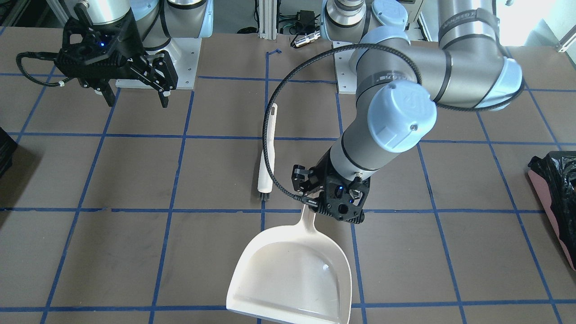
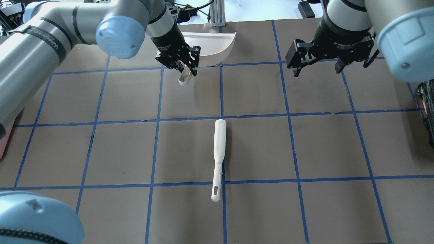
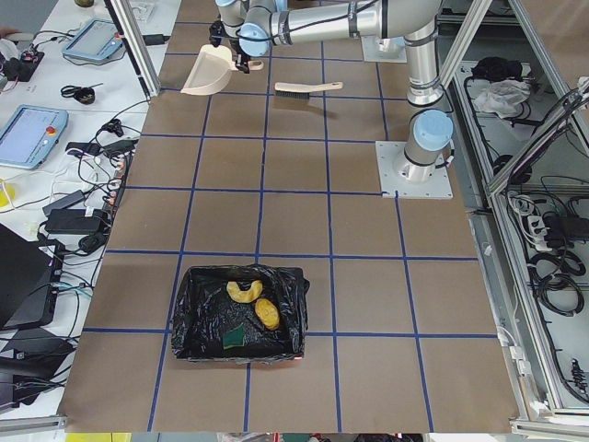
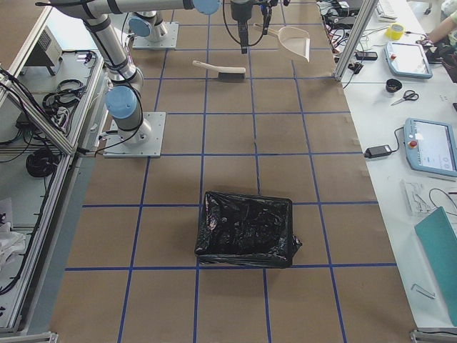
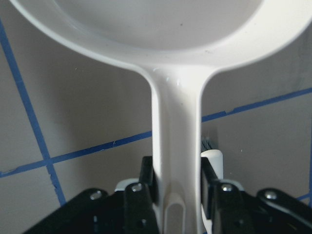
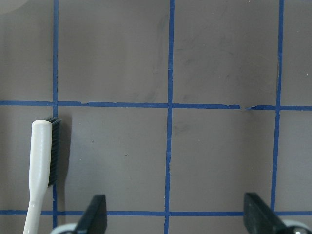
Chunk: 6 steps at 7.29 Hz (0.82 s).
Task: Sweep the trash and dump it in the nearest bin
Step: 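Carry the empty dustpan back over the table with the left gripper, then set the dustpan down on the table and open the left gripper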
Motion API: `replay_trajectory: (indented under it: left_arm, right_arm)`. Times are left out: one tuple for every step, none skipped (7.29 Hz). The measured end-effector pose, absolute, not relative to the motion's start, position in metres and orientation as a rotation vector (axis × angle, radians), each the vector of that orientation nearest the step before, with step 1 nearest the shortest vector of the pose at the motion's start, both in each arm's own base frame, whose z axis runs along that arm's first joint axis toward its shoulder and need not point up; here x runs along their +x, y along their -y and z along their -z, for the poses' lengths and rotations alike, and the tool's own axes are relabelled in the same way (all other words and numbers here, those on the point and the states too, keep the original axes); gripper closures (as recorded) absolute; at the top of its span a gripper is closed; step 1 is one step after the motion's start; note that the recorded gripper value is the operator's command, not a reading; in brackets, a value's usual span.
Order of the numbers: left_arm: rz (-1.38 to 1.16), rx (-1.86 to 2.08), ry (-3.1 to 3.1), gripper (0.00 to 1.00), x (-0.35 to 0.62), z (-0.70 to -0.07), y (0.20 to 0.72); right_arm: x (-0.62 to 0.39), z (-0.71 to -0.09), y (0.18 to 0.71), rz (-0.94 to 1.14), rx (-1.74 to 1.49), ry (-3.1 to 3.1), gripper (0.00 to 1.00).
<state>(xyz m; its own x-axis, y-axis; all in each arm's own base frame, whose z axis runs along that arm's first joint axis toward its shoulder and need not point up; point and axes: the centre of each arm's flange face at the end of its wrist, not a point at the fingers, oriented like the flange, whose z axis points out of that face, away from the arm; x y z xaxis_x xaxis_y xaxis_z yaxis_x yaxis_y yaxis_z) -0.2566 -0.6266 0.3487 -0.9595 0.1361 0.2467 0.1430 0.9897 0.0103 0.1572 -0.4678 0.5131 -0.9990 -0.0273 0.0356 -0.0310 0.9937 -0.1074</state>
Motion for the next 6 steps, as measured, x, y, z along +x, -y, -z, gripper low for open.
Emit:
replay_trajectory:
  left_arm:
    - [0.032, -0.167, 2.888, 1.00, -0.276, -0.331, 0.631]
    - [0.035, -0.128, 2.897, 1.00, -0.298, -0.312, 0.631]
    - [0.052, -0.085, 2.917, 1.00, -0.316, -0.295, 0.630]
    - [0.073, -0.037, 2.935, 1.00, -0.325, -0.282, 0.629]
    - [0.091, 0.006, 2.945, 1.00, -0.329, -0.273, 0.629]
    - [0.100, 0.027, 2.949, 1.00, -0.331, -0.268, 0.629]
  right_arm:
    - [0.157, -0.512, 0.468, -0.164, 0.046, 3.102, 0.00]
    - [0.157, -0.512, 0.468, -0.161, 0.047, 3.102, 0.00]
    - [0.157, -0.512, 0.468, -0.160, 0.048, 3.102, 0.00]
    - [0.157, -0.511, 0.468, -0.159, 0.048, 3.102, 0.00]
    - [0.157, -0.511, 0.467, -0.157, 0.048, 3.103, 0.00]
    - [0.157, -0.510, 0.467, -0.155, 0.047, 3.103, 0.00]
